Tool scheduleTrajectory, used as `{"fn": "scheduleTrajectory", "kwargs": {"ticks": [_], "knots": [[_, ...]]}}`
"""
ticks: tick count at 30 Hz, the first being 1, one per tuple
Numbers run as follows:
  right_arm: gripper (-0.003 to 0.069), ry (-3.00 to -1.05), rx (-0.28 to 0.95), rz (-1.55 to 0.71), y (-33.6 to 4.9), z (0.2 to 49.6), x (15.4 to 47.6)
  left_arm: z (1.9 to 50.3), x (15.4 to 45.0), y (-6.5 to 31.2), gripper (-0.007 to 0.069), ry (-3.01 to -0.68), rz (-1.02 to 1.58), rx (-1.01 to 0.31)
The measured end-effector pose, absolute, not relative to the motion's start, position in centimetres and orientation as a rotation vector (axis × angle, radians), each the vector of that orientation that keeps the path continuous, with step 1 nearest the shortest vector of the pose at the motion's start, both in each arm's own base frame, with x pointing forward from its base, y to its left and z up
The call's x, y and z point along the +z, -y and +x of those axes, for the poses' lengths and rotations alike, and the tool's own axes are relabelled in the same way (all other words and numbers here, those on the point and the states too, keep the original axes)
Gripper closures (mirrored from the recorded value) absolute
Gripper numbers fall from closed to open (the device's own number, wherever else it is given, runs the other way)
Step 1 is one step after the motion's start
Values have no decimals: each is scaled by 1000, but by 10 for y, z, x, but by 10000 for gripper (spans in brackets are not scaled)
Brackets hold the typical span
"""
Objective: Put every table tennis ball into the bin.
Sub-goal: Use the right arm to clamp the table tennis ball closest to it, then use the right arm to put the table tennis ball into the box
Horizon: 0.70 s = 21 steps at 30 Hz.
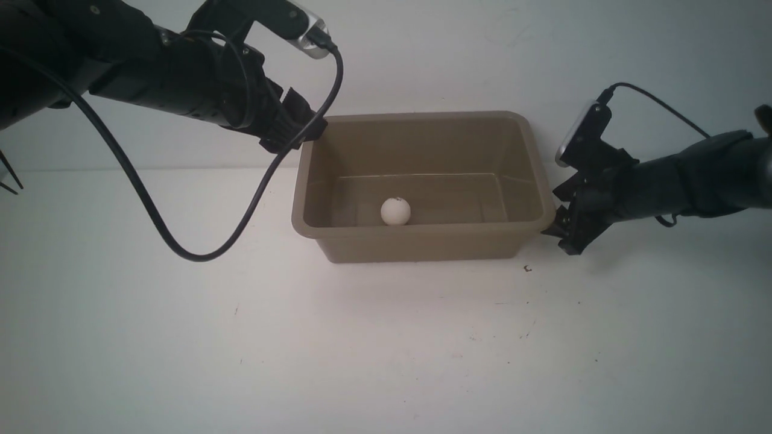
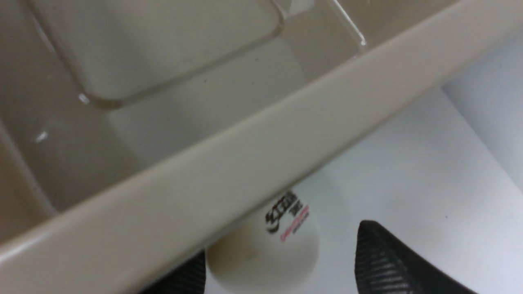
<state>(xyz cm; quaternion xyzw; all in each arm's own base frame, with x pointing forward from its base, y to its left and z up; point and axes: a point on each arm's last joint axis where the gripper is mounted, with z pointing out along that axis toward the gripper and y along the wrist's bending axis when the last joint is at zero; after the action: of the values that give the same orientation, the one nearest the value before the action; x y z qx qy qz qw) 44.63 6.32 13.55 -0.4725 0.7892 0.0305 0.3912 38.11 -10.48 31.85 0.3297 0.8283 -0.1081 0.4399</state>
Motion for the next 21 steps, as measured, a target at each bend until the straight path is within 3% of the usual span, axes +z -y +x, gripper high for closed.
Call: {"fn": "scheduleTrajectory", "kwargs": {"ticks": [5,8,13,18,20,21], "knots": [[218,-2020,96,-1182,-64,450,128,381,318,105,105,-2057,819,-268],[314,-2031,104,-1163,-64,451,127,381,318,105,105,-2057,819,-268],[315,-2048,6,-1086,-55,456,133,381,319,105,105,-2056,818,-267],[315,-2010,-86,-1001,-31,457,168,382,319,104,105,-2050,811,-259],[315,-1938,-21,-956,-26,448,212,382,319,104,105,-2050,811,-258],[315,-1915,16,-959,-28,445,219,382,319,104,105,-2050,812,-257]]}}
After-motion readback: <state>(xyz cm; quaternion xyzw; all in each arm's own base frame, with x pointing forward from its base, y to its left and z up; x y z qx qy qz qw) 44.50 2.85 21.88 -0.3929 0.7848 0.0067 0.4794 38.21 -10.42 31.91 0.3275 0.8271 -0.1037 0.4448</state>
